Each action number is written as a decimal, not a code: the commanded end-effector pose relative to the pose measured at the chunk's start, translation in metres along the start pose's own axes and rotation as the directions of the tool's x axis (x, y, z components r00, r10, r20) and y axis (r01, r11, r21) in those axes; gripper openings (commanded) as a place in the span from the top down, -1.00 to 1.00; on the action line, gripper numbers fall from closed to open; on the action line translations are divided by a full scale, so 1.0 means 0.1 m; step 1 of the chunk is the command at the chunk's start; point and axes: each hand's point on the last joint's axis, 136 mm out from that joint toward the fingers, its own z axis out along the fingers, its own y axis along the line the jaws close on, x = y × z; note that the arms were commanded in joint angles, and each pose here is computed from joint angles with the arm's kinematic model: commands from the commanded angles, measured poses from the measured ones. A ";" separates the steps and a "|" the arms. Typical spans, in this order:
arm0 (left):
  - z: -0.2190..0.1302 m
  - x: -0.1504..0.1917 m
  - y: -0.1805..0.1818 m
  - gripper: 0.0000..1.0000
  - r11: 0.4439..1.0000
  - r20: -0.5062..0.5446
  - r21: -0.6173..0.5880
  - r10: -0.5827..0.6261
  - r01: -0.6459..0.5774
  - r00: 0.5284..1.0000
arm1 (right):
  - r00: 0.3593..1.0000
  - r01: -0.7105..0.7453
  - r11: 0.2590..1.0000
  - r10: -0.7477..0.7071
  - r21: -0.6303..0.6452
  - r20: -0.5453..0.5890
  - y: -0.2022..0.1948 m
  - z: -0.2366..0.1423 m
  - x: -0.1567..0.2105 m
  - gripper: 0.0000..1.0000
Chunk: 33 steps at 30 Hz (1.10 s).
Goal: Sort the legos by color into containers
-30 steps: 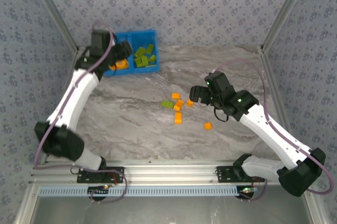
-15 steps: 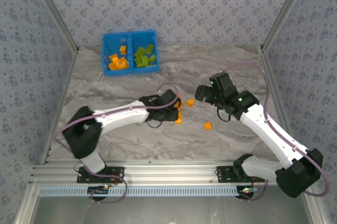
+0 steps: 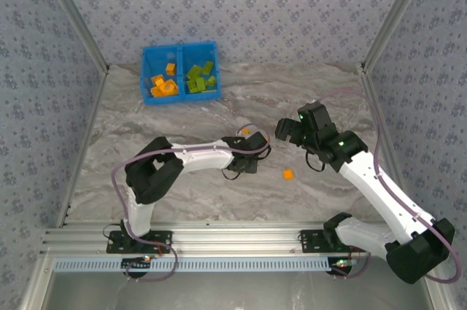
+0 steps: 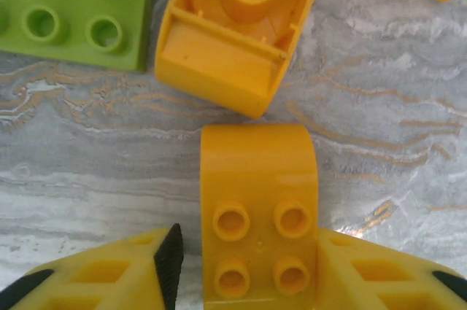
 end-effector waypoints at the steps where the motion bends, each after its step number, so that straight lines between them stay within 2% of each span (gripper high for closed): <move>1: 0.02 -0.06 0.04 0.20 0.998 0.014 -0.052 0.046 -0.045 0.999 | 1.000 -0.027 1.000 0.027 0.002 -0.009 -0.04 -0.01 0.03 -0.99; 3: -0.04 -0.09 0.02 0.32 0.998 0.016 -0.042 0.041 -0.040 0.999 | 1.000 -0.030 1.000 0.030 0.002 -0.010 -0.04 0.00 0.03 -0.98; 6: -0.27 -0.24 0.03 0.36 1.000 0.063 -0.020 0.025 -0.024 0.998 | 0.999 -0.036 0.999 0.036 0.000 -0.008 -0.04 -0.01 0.02 -0.98; 9: -0.63 -0.52 0.11 0.36 1.000 0.144 -0.001 0.012 -0.012 0.990 | 0.999 -0.042 0.999 0.042 -0.004 -0.011 -0.03 0.00 0.03 -0.99; 12: -0.97 -0.84 0.34 0.36 1.000 0.219 -0.004 -0.012 0.013 0.976 | 0.999 -0.046 0.999 0.046 -0.006 -0.012 -0.02 0.01 0.03 -0.99; 17: -1.28 -1.49 1.03 0.36 0.992 0.313 -0.002 -0.122 0.129 0.942 | 0.998 -0.058 0.998 0.057 -0.019 -0.013 0.00 0.02 0.03 -0.99; 22: -1.40 -2.22 1.86 0.36 0.966 0.405 -0.047 -0.215 0.255 0.889 | 0.998 -0.066 0.997 0.065 -0.032 -0.022 0.02 0.01 0.05 -0.98; 29: -1.30 -3.08 2.79 0.35 0.912 0.427 -0.046 -0.352 0.408 0.833 | 0.998 -0.064 0.998 0.064 -0.023 -0.016 0.00 -0.04 0.03 -0.98; 33: -1.12 -3.40 3.20 0.34 0.886 0.421 -0.050 -0.400 0.462 0.814 | 0.998 -0.064 0.998 0.064 -0.016 -0.011 -0.03 -0.08 0.03 -0.99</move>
